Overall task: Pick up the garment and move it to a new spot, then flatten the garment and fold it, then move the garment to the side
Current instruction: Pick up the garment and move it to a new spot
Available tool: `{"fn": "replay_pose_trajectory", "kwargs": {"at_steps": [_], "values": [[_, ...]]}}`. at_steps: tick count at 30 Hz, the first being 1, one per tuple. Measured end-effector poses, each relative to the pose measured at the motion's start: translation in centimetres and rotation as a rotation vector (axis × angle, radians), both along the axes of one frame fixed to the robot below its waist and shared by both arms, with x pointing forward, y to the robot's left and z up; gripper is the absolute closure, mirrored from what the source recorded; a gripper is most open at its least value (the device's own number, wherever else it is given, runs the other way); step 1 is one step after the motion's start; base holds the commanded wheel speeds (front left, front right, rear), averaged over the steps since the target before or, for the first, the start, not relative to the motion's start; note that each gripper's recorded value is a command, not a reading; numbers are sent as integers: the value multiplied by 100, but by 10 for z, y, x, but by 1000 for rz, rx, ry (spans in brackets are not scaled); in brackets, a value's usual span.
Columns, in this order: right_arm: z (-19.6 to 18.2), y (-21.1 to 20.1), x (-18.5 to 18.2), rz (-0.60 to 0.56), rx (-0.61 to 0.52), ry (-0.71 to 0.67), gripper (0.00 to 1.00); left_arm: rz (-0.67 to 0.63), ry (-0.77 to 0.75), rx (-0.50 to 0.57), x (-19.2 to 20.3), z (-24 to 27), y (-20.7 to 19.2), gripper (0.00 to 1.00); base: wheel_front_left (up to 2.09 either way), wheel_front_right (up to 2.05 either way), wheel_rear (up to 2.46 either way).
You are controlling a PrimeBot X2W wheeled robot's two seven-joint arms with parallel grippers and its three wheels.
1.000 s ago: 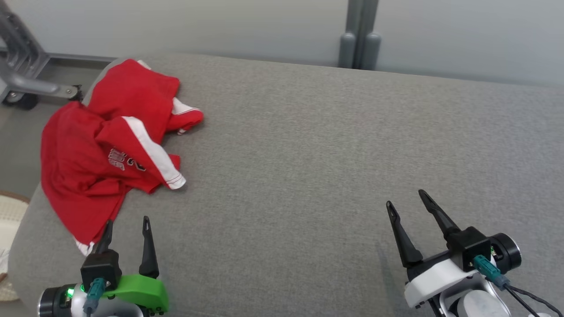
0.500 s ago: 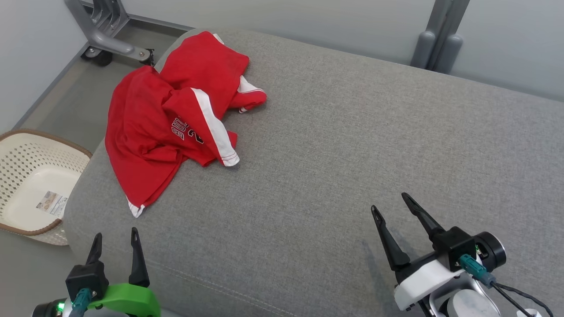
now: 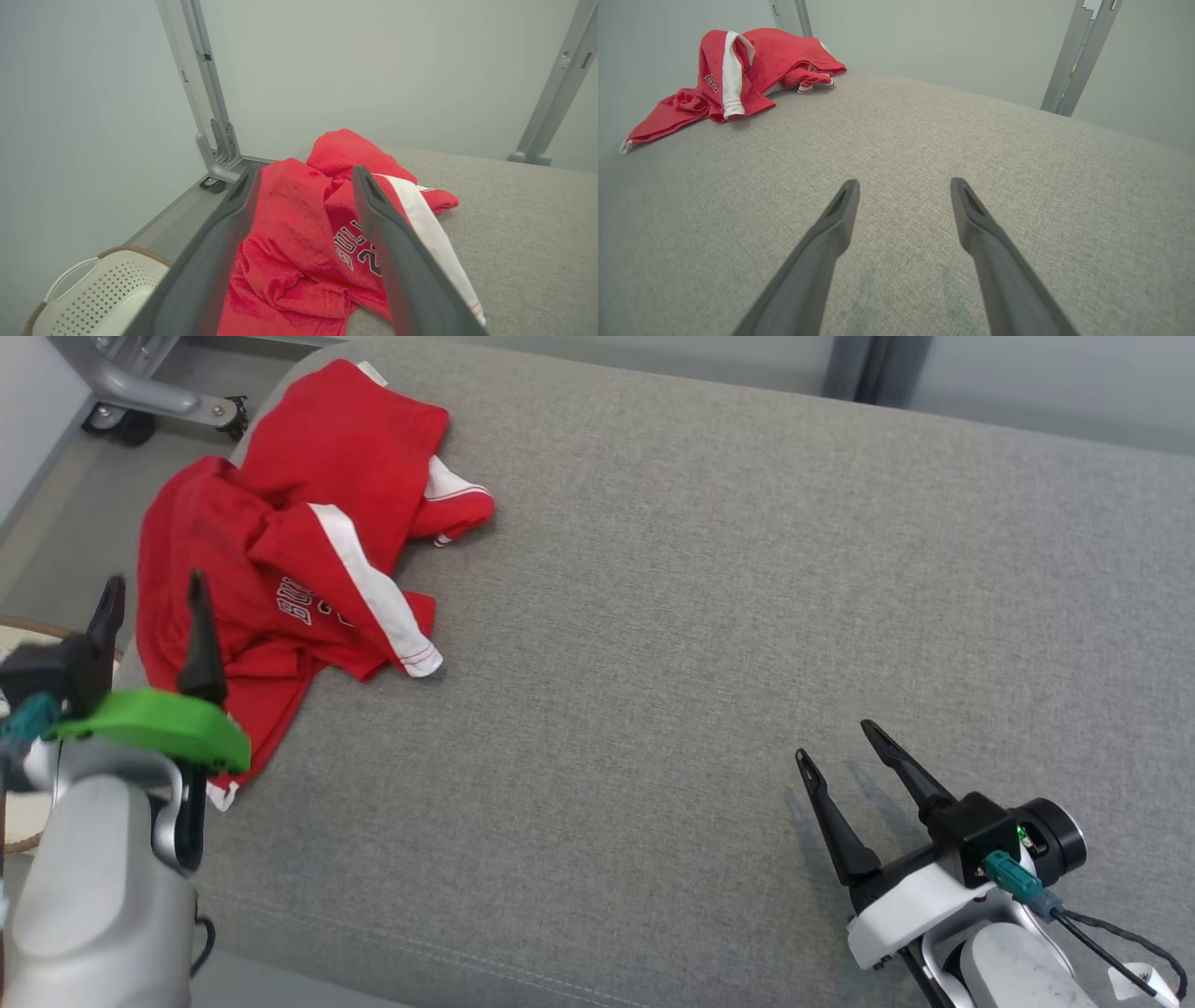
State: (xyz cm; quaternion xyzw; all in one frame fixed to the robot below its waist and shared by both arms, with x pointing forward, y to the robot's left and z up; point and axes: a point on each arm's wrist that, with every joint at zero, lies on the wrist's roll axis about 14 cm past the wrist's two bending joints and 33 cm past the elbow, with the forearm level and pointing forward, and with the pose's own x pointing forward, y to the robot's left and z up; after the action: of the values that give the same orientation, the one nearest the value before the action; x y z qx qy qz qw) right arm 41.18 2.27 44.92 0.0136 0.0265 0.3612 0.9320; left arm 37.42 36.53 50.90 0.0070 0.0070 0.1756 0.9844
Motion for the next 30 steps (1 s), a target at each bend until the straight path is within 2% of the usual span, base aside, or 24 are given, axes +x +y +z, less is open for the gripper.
{"fn": "replay_pose_trajectory", "kwargs": {"at_steps": [3, 7, 12, 18, 29, 30], "values": [[-7, -5, 6, -13, 2, 16, 0, -91, -1, -8, 42, 16, -10, 0, 0, 0, 0], [-16, -14, 16, -29, -6, 27, 0, -128, 48, 30, 76, 32, 5, 0, 0, 0, 0], [-31, -32, 25, -69, -25, 50, 0, -135, 185, -20, 105, 7, 12, 0, 0, 0, 0], [-47, -60, 31, -137, -50, 80, 0, -69, 401, -85, 116, -52, 24, 0, 0, 0, 0], [-62, -88, 30, -217, -72, 122, 0, 39, 649, -148, 107, -133, 13, 0, 0, 0, 0], [-62, -89, 30, -219, -71, 123, 0, 38, 647, -151, 109, -134, 11, 78, 0, 0, 0]]}}
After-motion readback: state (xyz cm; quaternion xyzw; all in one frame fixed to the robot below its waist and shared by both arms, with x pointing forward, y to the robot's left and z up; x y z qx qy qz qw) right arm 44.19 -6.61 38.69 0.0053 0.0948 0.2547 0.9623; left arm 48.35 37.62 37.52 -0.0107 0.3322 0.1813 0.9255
